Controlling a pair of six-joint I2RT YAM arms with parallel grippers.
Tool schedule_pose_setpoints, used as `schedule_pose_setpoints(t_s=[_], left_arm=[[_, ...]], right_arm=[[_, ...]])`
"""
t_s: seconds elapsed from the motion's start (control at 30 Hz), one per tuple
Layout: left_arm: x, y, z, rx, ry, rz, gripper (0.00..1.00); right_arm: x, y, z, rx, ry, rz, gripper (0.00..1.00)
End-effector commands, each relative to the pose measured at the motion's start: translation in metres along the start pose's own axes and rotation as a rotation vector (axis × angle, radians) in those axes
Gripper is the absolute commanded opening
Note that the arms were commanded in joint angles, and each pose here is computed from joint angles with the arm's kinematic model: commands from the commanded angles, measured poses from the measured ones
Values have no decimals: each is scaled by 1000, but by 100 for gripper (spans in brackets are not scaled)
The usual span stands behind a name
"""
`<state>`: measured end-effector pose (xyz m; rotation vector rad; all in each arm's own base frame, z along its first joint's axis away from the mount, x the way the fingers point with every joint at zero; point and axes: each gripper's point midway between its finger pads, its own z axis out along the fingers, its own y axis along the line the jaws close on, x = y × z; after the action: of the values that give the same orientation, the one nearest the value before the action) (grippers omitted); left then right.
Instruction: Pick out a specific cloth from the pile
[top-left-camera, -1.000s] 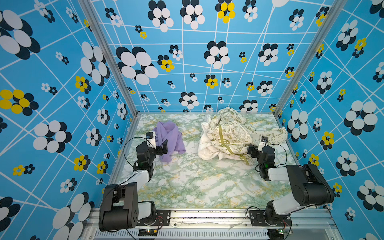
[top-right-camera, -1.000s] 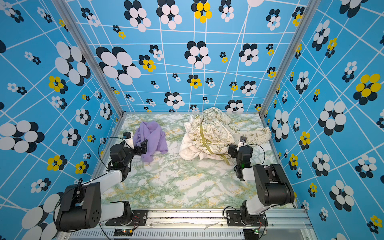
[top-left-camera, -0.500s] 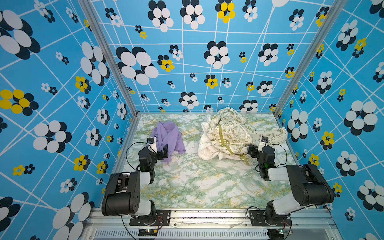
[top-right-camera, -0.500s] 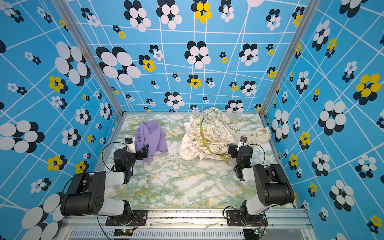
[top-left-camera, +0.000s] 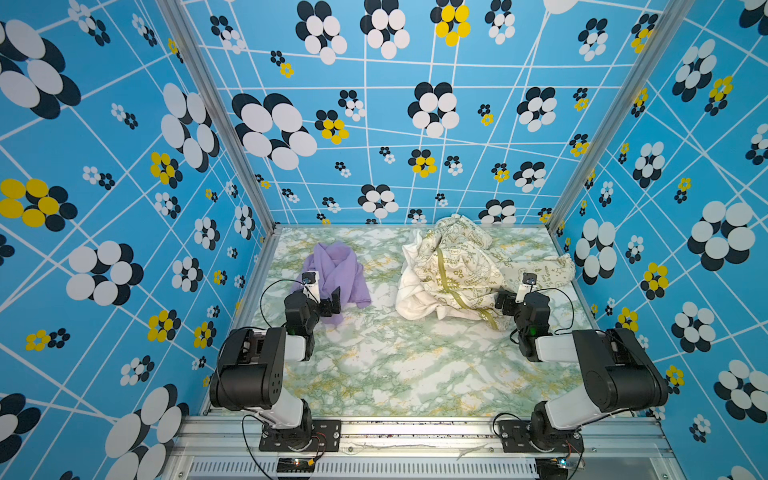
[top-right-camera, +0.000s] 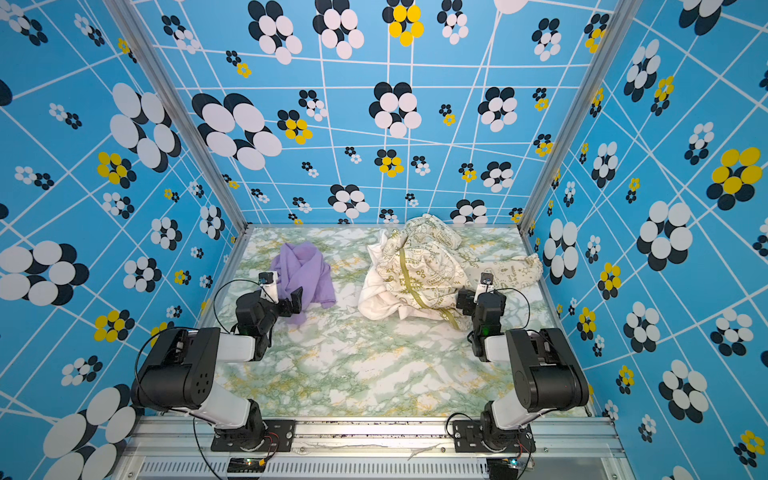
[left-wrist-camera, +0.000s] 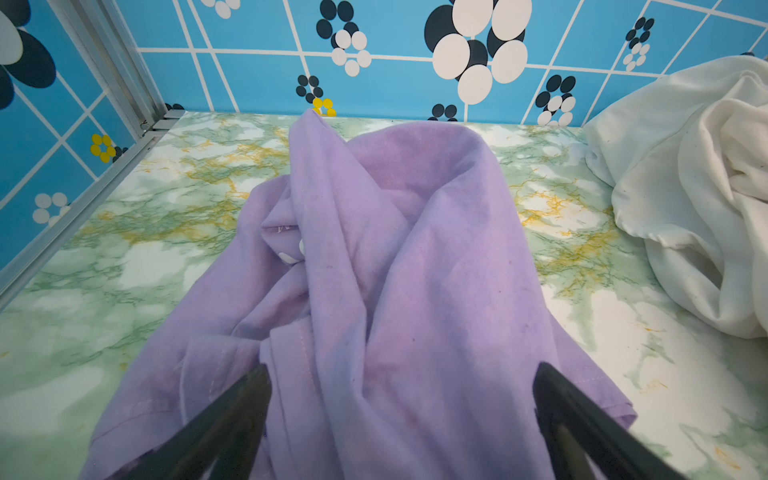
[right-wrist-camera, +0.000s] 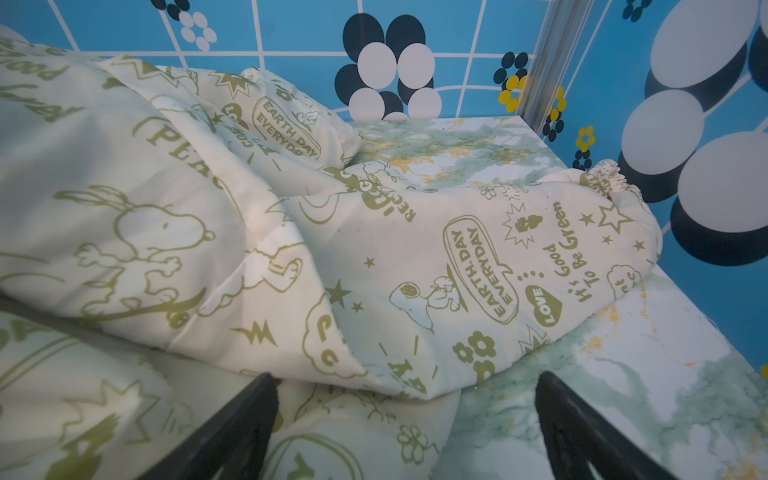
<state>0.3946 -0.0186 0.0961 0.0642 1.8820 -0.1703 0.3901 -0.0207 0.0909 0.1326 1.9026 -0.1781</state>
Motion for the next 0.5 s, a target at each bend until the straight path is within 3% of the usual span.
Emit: schedule_pose_setpoints(t_s=[0.0,0.47], left_arm=[[-1,5,2,-44,15,29,99],[-1,4,3,-47,20,33,99]], right_arm=[[-6,-5,2,24,-20,12,99],[-6,-5,2,23,-21,12,99]])
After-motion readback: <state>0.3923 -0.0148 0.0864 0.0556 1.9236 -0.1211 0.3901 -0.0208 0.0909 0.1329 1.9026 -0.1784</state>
